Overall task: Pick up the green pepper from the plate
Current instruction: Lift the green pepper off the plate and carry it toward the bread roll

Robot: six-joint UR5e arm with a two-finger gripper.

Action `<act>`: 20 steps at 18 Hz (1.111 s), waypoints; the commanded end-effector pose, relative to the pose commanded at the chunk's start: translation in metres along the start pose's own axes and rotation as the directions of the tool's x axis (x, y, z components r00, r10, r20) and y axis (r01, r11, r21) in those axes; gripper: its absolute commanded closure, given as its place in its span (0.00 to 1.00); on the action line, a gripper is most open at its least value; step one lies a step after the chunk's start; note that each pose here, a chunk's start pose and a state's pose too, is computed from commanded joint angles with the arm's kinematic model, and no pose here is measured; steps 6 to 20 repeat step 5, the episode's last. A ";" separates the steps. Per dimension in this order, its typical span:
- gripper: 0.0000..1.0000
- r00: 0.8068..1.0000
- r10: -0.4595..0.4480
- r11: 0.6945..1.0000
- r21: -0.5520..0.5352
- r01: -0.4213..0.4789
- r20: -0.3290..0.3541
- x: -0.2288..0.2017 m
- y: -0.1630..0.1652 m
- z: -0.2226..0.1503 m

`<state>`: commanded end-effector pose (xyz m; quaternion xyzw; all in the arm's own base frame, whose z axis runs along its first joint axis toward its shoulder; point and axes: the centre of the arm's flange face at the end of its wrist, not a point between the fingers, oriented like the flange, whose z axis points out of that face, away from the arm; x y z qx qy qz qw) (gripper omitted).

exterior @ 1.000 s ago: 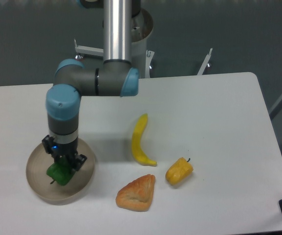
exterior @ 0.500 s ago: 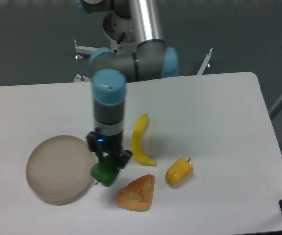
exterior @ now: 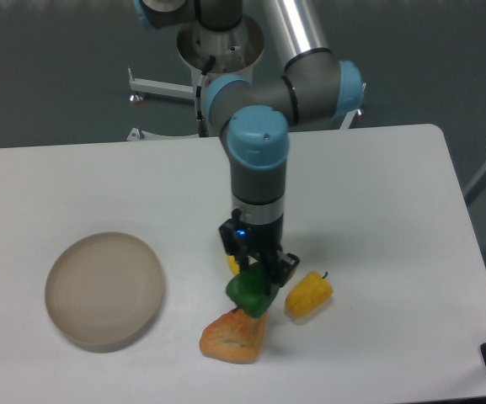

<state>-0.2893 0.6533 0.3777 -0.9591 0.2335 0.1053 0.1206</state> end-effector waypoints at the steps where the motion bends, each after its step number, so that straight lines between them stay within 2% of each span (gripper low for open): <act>1: 0.64 1.000 0.000 1.000 0.000 0.000 0.002 -0.001 0.001 -0.001; 20: 0.64 1.000 -0.006 1.000 -0.002 0.006 0.005 -0.004 0.004 0.000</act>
